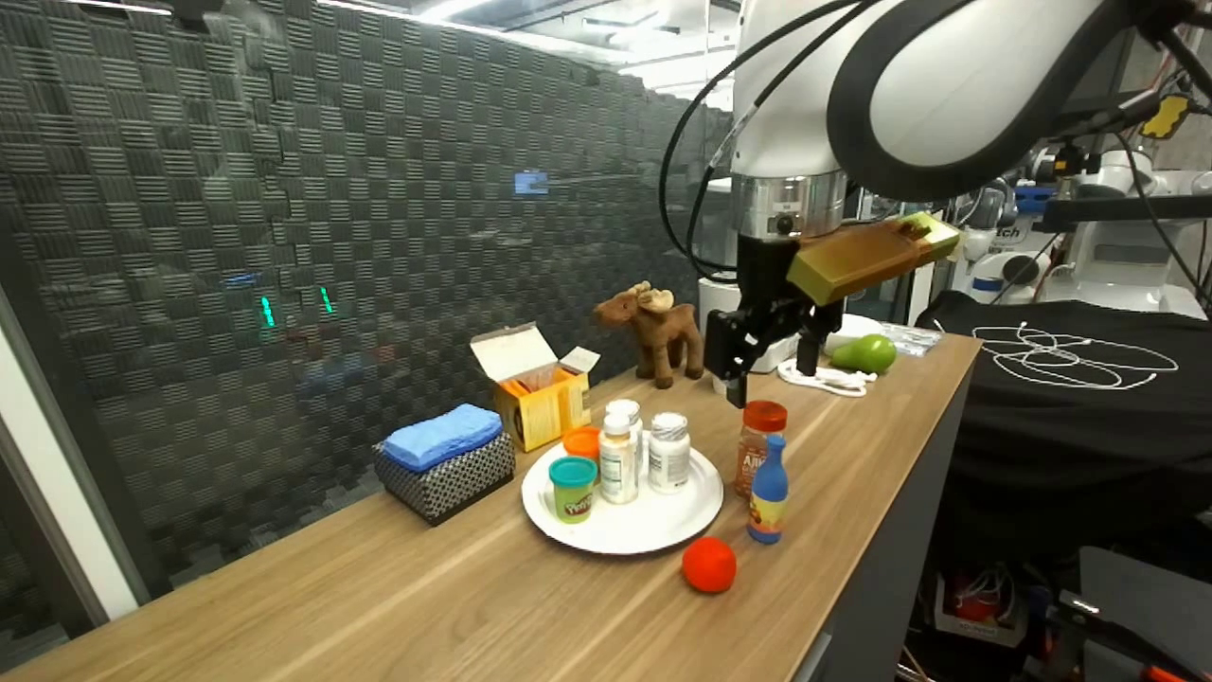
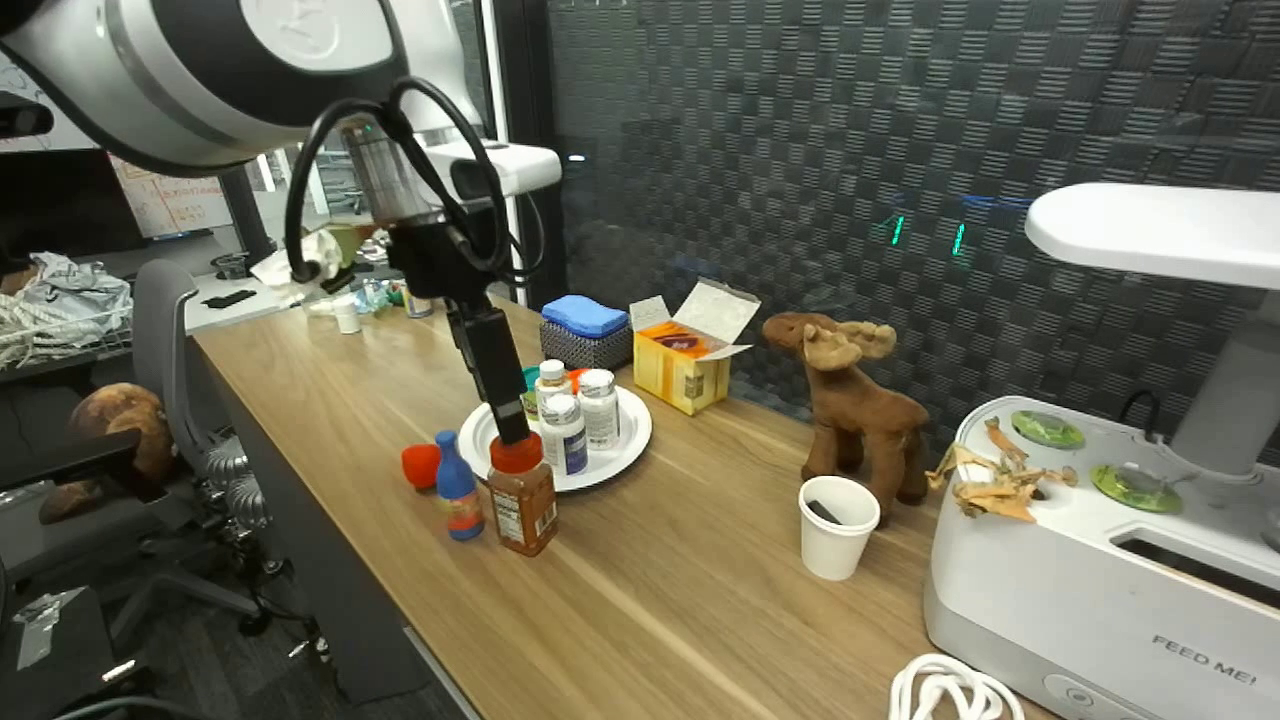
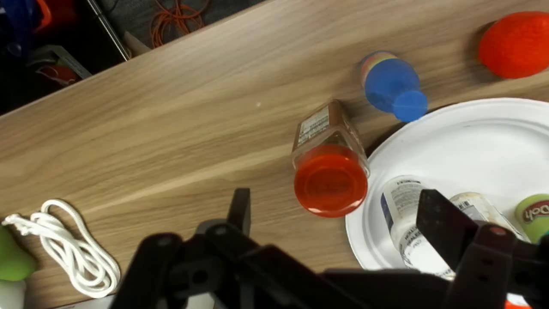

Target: Put the bottles on the tray

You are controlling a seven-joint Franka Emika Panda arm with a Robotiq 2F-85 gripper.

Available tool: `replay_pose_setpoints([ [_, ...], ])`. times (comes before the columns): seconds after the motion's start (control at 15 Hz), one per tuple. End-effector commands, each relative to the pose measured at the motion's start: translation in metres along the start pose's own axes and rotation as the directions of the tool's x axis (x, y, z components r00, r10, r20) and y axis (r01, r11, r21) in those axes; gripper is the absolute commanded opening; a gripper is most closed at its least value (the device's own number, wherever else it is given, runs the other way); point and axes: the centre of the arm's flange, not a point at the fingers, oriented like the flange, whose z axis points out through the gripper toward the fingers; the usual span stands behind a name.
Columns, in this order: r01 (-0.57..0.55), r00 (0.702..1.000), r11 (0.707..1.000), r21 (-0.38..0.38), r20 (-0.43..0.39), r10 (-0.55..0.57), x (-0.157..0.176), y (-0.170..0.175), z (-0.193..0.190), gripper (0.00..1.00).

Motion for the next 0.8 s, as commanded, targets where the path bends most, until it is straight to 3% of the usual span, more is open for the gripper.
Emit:
replay_pose_setpoints([
  [0.0, 0.002, 0.999, 0.999, 0.043, 0.032, -0.003, 0.007, 0.005, 0.018, 1.0],
  [0.27, -0.008, 0.998, 0.997, 0.072, 0.069, 0.003, 0.009, 0.005, 0.033, 1.0],
  [0.33, -0.01, 0.997, 0.997, 0.075, 0.072, 0.005, 0.009, 0.005, 0.034, 0.94],
  [0.4, -0.013, 0.997, 0.997, 0.076, 0.071, 0.007, 0.009, 0.006, 0.035, 0.72],
  [0.53, -0.022, 0.998, 0.997, 0.075, 0.064, 0.017, 0.011, 0.008, 0.035, 0.68],
  [0.73, -0.036, 0.999, 0.997, 0.072, 0.037, 0.034, 0.017, 0.011, 0.033, 0.42],
])
